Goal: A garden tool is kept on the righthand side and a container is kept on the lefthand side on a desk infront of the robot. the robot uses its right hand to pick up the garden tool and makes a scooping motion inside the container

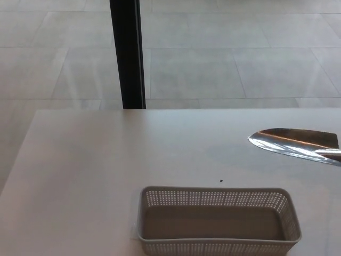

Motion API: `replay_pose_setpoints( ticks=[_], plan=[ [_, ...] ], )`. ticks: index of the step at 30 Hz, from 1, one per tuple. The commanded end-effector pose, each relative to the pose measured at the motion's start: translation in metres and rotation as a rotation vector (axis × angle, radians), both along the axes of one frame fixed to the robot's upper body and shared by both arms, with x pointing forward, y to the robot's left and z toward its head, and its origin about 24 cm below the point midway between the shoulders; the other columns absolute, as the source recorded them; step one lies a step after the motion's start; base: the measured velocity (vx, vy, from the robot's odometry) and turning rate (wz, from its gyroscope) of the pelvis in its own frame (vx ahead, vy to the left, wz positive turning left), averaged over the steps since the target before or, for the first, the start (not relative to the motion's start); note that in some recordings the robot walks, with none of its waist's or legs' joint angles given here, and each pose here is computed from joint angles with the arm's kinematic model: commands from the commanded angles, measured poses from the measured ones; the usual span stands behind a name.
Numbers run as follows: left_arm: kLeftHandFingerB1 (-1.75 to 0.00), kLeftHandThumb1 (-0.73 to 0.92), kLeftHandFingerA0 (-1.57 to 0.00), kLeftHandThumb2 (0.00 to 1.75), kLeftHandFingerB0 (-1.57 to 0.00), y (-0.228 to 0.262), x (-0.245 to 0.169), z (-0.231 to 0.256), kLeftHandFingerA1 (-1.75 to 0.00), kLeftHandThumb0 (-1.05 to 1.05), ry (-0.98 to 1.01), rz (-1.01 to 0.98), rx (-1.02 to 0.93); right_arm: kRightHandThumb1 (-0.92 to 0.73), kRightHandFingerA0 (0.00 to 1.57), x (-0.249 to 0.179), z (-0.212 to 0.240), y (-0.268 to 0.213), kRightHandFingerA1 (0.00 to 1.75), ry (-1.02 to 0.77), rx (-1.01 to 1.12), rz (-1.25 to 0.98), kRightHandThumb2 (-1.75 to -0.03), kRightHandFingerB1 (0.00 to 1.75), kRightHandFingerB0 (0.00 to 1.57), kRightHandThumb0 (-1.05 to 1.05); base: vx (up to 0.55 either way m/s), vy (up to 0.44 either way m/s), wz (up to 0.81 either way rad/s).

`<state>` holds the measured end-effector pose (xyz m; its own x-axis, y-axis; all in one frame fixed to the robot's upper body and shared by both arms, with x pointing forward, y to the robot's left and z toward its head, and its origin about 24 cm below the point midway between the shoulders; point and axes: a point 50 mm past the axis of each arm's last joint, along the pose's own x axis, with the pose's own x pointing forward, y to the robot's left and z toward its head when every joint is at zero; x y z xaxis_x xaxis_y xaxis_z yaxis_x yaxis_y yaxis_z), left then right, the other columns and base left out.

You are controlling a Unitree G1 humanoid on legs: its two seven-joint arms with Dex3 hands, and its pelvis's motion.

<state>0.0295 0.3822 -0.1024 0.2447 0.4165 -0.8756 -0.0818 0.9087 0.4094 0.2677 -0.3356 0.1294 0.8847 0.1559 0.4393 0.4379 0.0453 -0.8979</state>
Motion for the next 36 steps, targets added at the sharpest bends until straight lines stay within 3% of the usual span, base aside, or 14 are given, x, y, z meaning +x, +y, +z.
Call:
replay_pose_setpoints(
  ticks=[1, 2, 7, 10, 13, 14, 17, 18, 19, 22, 29, 30, 34, 36],
  plan=[
    [-0.9, -0.01, -0.73, 1.3, -0.64, 0.006, -0.003, 0.004, -0.96, -0.35, 0.017, -0.008, 0.032, -0.47, 1.22, -0.002, 0.021, -0.002, 1.36, -0.078, -0.079, 0.07, -1.06, 1.16, 0.89, -0.24, 0.0, 0.0, 0.0],
    [-0.91, -0.01, -0.73, 1.33, -0.63, 0.006, -0.003, 0.004, -0.97, -0.32, 0.022, -0.019, 0.038, -0.49, 0.93, -0.003, 0.023, -0.001, 1.73, -0.08, -0.093, 0.091, -1.0, 1.45, 0.71, -0.17, 0.0, 0.0, 0.0],
    [-0.92, -0.02, -0.73, 1.31, -0.65, 0.007, -0.001, 0.005, -0.98, -0.31, 0.007, 0.02, 0.03, -0.38, 0.93, -0.001, 0.029, 0.007, 1.75, -0.144, -0.214, 0.133, -0.98, 1.5, 0.74, -0.12, 0.0, 0.0, 0.0],
    [-0.89, 0.02, -0.73, 1.27, -0.63, 0.007, 0.0, 0.005, -0.96, -0.39, 0.014, -0.011, 0.036, -0.44, 0.94, -0.002, 0.03, 0.012, 1.73, -0.128, -0.266, 0.181, -0.77, 1.51, 0.74, -0.19, 0.0, 0.0, 0.0],
    [-0.89, 0.0, -0.74, 1.31, -0.62, 0.008, 0.002, 0.006, -0.97, -0.36, 0.002, -0.001, 0.038, -0.47, 1.08, -0.002, 0.029, 0.016, 1.69, -0.134, -0.276, 0.209, -0.73, 1.36, 0.68, -0.22, 0.0, 0.0, 0.0],
    [-0.87, 0.05, -0.72, 1.19, -0.64, 0.007, 0.002, 0.005, -0.93, -0.38, 0.005, -0.005, 0.029, -0.44, 1.07, -0.003, 0.028, 0.017, 1.72, -0.125, -0.289, 0.213, -0.72, 1.41, 0.66, -0.19, 0.0, 0.0, 0.0],
    [-0.87, 0.03, -0.74, 1.22, -0.66, 0.007, 0.003, 0.005, -0.93, -0.37, 0.017, 0.008, 0.034, -0.45, 1.07, -0.003, 0.025, 0.018, 1.73, -0.114, -0.301, 0.226, -0.74, 1.42, 0.66, -0.2, 0.0, 0.0, 0.0],
    [-0.88, 0.02, -0.72, 1.27, -0.62, 0.007, 0.003, 0.005, -0.95, -0.32, 0.01, 0.009, 0.029, -0.4, 0.91, -0.003, 0.024, 0.018, 1.72, -0.104, -0.317, 0.228, -0.77, 1.52, 0.73, -0.16, 0.0, 0.0, 0.0],
    [-0.88, 0.02, -0.72, 1.27, -0.62, 0.007, 0.003, 0.005, -0.95, -0.32, 0.001, 0.011, 0.021, -0.4, 0.91, -0.004, 0.022, 0.018, 1.72, -0.087, -0.342, 0.231, -0.77, 1.52, 0.73, -0.16, 0.0, 0.0, 0.0],
    [-0.89, -0.01, -0.68, 1.33, -0.59, 0.008, 0.003, 0.006, -0.97, -0.23, -0.006, 0.028, 0.021, -0.4, 0.94, -0.005, 0.019, 0.016, 1.69, -0.072, -0.392, 0.231, -0.74, 1.44, 0.76, -0.18, 0.0, 0.0, 0.0],
    [-0.88, 0.01, -0.71, 1.27, -0.62, 0.009, 0.007, 0.006, -0.96, -0.35, -0.002, 0.007, 0.032, -0.41, 0.95, -0.006, 0.023, 0.014, 1.71, -0.083, -0.451, 0.245, -0.76, 1.42, 0.79, -0.2, 0.0, 0.0, 0.0],
    [-0.9, 0.0, -0.68, 1.35, -0.59, 0.008, 0.006, 0.006, -0.98, -0.24, -0.012, 0.022, 0.027, -0.4, 0.94, -0.006, 0.024, 0.013, 1.71, -0.069, -0.458, 0.239, -0.8, 1.43, 0.77, -0.18, 0.0, 0.0, 0.0],
    [-0.89, 0.02, -0.7, 1.31, -0.61, 0.008, 0.005, 0.005, -0.96, -0.25, -0.006, 0.041, 0.025, -0.47, 0.94, -0.003, 0.025, 0.01, 1.64, -0.022, -0.536, 0.181, -0.69, 1.23, 0.84, -0.23, 0.0, 0.0, 0.0],
    [-0.9, 0.0, -0.72, 1.33, -0.63, 0.008, 0.005, 0.005, -0.97, -0.28, -0.003, 0.019, 0.032, -0.49, 0.9, -0.002, 0.025, 0.012, 1.64, -0.001, -0.52, 0.173, -0.67, 1.23, 0.83, -0.22, 0.0, 0.0, 0.0]
  ],
)
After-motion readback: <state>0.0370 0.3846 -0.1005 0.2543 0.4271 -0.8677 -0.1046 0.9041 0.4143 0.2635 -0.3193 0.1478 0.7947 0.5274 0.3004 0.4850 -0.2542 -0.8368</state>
